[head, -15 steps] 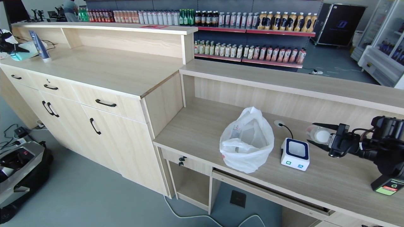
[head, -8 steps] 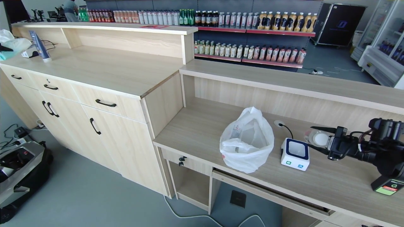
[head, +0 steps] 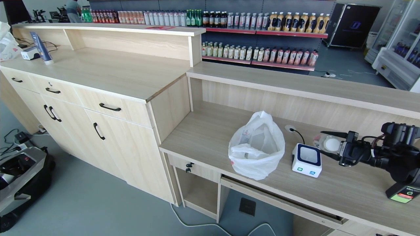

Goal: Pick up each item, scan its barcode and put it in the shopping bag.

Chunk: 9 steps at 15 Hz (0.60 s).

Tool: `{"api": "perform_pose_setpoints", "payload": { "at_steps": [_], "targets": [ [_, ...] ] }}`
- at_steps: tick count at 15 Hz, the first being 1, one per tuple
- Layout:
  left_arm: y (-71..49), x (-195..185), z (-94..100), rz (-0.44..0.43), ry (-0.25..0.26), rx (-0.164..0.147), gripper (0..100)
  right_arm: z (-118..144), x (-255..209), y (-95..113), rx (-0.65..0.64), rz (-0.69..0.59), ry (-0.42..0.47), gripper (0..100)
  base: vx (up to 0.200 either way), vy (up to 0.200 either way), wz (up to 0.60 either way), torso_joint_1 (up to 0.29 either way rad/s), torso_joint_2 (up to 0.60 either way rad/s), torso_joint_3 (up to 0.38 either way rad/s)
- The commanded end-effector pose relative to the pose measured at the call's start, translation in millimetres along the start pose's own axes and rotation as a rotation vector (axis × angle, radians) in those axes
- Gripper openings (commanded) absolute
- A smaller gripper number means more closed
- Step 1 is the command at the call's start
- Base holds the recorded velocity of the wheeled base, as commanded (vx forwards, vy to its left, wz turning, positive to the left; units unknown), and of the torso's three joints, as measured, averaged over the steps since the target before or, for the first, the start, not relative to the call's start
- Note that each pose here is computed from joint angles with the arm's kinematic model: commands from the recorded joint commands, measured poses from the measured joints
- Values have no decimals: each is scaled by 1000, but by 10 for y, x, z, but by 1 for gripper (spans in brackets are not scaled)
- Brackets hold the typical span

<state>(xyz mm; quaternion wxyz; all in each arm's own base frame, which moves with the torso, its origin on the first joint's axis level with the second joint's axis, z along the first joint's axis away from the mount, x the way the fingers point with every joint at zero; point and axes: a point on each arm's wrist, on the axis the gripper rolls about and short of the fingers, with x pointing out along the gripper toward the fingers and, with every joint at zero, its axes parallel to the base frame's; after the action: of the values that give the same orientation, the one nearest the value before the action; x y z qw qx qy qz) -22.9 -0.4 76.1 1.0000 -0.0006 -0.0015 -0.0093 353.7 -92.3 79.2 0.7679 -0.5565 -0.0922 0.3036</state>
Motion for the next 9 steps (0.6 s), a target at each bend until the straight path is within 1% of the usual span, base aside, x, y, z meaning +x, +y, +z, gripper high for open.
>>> {"api": "perform_pose_setpoints", "payload": {
  "at_steps": [1, 9],
  "targets": [
    [0, 0, 0, 0, 0, 0, 100, 7, 27, 23, 3, 7, -10, 0, 0, 0, 0, 0, 0, 0],
    [0, 0, 0, 0, 0, 0, 100, 0, 114, 80, 8, 21, -25, 0, 0, 0, 0, 0, 0, 0]
  ]
}}
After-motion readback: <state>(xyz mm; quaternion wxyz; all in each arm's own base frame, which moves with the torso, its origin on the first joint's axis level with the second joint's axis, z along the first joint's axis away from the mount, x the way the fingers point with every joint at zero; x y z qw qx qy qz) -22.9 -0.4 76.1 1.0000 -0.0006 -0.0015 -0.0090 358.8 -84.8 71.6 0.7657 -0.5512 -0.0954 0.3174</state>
